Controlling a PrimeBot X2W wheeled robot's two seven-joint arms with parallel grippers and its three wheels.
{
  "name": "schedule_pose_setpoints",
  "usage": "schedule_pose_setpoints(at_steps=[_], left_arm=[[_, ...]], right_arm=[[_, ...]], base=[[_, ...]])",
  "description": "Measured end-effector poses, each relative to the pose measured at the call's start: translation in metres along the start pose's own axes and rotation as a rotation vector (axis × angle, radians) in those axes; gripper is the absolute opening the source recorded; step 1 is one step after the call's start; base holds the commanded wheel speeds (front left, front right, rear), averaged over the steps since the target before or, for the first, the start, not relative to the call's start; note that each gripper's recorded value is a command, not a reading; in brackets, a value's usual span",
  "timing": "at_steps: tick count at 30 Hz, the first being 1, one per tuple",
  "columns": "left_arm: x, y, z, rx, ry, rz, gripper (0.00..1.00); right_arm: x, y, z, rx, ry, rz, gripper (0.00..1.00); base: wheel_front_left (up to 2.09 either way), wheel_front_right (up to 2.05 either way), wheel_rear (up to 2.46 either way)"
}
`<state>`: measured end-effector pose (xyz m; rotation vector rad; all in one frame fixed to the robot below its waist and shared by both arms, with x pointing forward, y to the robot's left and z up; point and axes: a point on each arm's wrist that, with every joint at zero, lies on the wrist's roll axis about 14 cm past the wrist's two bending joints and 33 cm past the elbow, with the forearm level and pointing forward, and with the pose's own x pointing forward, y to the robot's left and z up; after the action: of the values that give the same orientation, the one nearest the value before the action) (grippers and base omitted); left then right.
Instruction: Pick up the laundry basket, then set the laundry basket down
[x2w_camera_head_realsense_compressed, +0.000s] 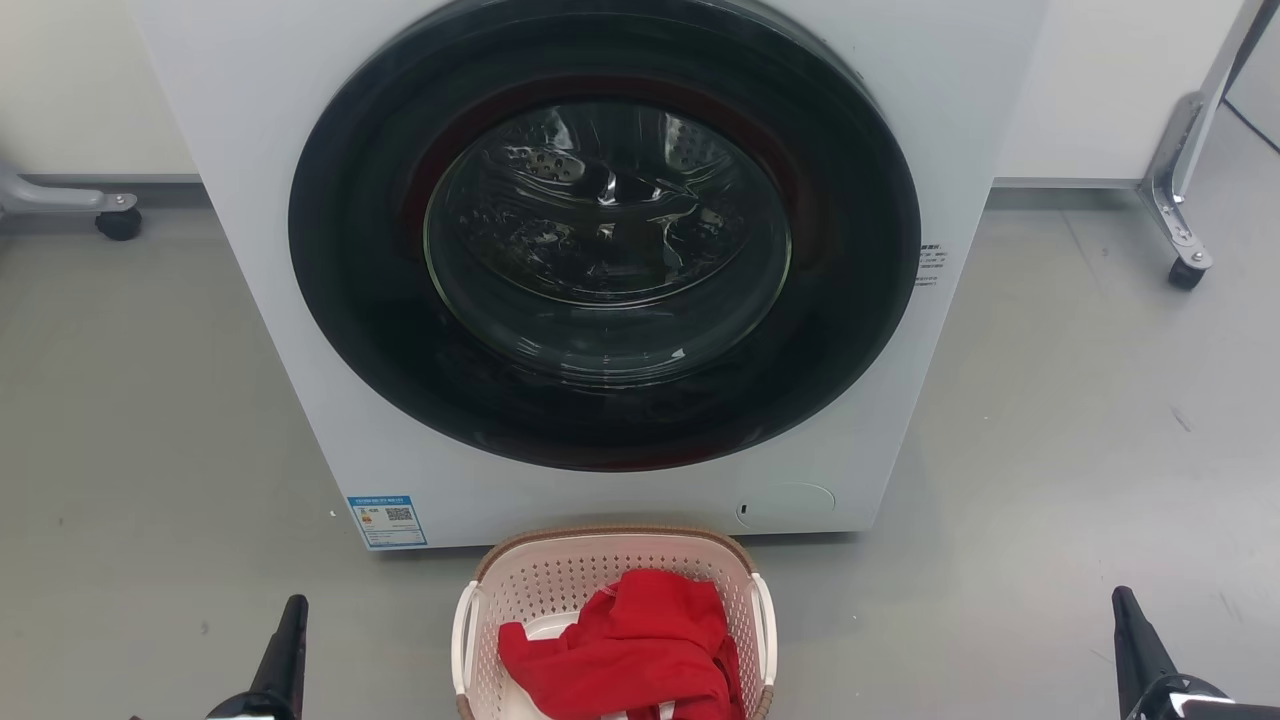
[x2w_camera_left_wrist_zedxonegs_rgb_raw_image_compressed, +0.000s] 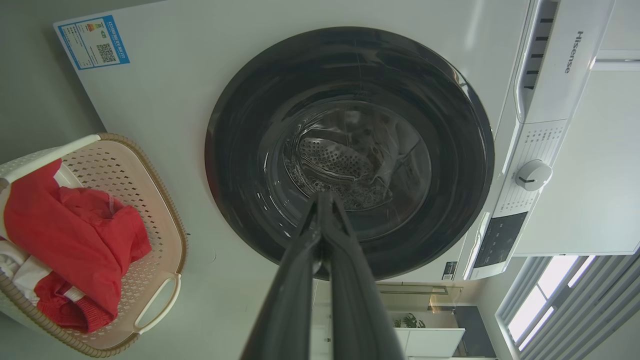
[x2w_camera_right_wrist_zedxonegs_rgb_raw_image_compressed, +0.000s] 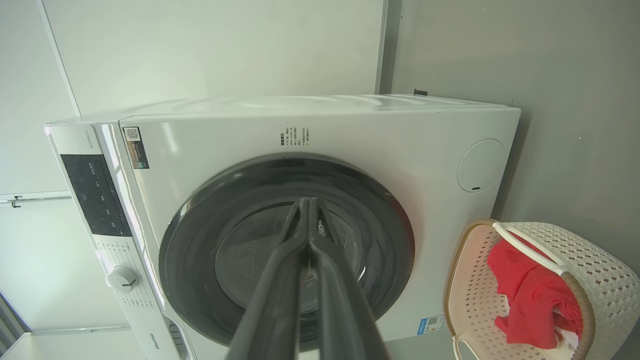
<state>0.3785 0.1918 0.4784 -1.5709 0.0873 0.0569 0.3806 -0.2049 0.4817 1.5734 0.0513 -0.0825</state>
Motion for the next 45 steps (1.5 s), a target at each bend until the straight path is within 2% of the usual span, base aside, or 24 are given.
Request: schedule_pose_setpoints(at_steps=[45], left_arm=[[0.0, 0.0, -0.0001, 0.0, 0.0, 0.0, 0.0]], right_arm=[[0.0, 0.0, 0.0, 0.0, 0.0, 0.0, 0.0]], base=[[0.0, 0.0, 0.0]])
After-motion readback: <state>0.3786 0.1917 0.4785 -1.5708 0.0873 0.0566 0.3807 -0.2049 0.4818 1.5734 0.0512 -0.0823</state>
